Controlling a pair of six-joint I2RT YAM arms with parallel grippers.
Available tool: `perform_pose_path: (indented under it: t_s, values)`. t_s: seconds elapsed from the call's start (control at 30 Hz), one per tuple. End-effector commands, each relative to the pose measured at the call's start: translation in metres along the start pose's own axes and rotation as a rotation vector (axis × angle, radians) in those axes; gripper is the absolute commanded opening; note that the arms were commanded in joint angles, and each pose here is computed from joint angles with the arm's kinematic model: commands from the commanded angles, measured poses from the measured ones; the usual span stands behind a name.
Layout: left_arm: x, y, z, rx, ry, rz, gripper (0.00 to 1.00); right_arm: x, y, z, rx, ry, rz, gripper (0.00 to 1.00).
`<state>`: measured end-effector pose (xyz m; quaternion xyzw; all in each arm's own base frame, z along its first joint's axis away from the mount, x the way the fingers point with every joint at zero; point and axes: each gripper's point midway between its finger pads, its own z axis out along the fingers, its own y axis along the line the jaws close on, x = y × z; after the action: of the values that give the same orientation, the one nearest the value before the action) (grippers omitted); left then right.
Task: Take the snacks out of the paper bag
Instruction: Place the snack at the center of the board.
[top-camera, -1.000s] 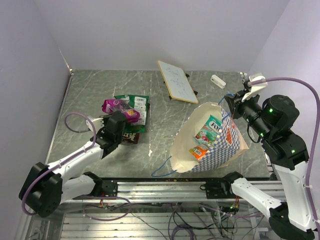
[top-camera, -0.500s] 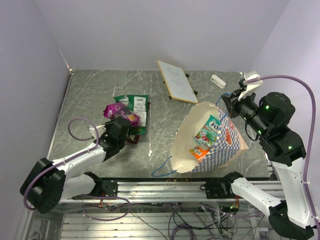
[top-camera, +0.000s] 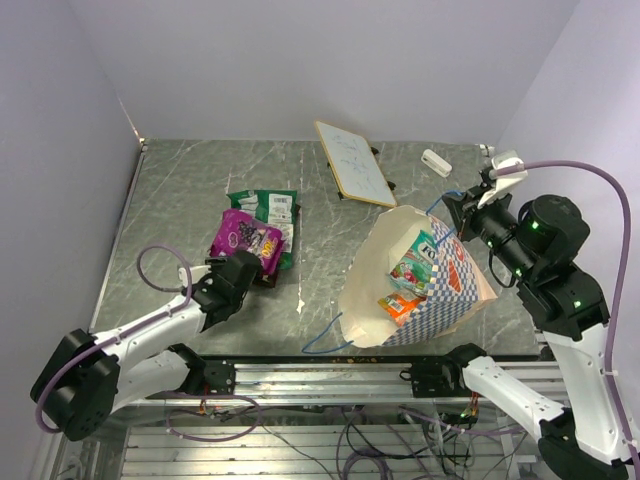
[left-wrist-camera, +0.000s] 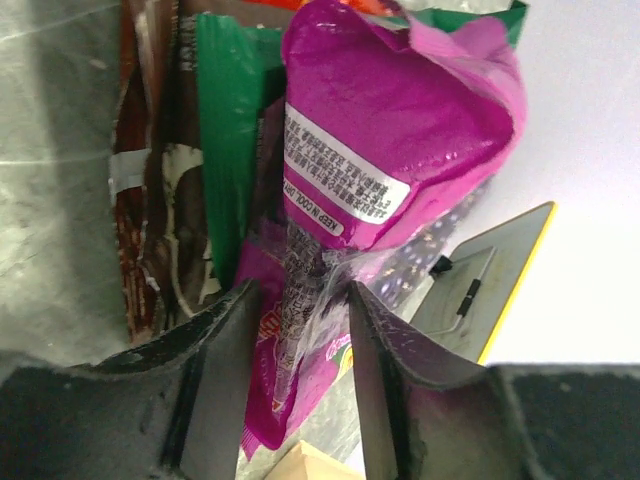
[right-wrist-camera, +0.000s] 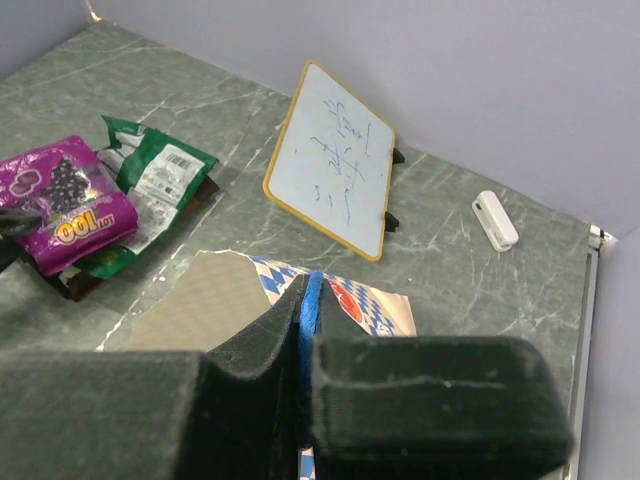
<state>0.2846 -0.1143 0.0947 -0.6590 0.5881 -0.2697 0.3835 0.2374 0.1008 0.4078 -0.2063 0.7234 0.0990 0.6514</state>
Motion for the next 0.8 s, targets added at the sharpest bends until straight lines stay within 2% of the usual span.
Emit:
perform_pose_path:
  t_s: [0.0,0.13,0.27,0.43,0.5,0.6,0.77]
  values:
    - [0.007,0.028,0.005,-0.094,0.062,0.009,0.52,-0.007,0.000,-0.004,0.005,-0.036,0.015,0.00]
    - [0.017,0.031,0.015,-0.104,0.127,0.003,0.51,-0.008,0.002,-0.004,-0.004,-0.036,0.017,0.00]
    - [0.011,0.016,0.010,-0.090,0.131,0.049,0.56,-0.009,0.001,-0.003,-0.004,-0.033,0.010,0.00]
    - [0.009,0.011,-0.011,-0.130,0.203,0.063,0.76,-0.010,-0.003,-0.001,0.011,-0.030,-0.018,0.00]
    - [0.014,0.011,-0.021,-0.130,0.279,0.032,0.98,-0.009,-0.005,-0.001,0.022,-0.028,-0.031,0.00]
    - [0.012,0.001,-0.040,-0.096,0.328,0.026,0.99,-0.005,-0.007,0.000,0.034,-0.022,-0.038,0.00]
    - [-0.013,-0.022,-0.072,-0.062,0.283,0.158,1.00,0.001,-0.003,0.004,0.013,-0.010,-0.029,0.00]
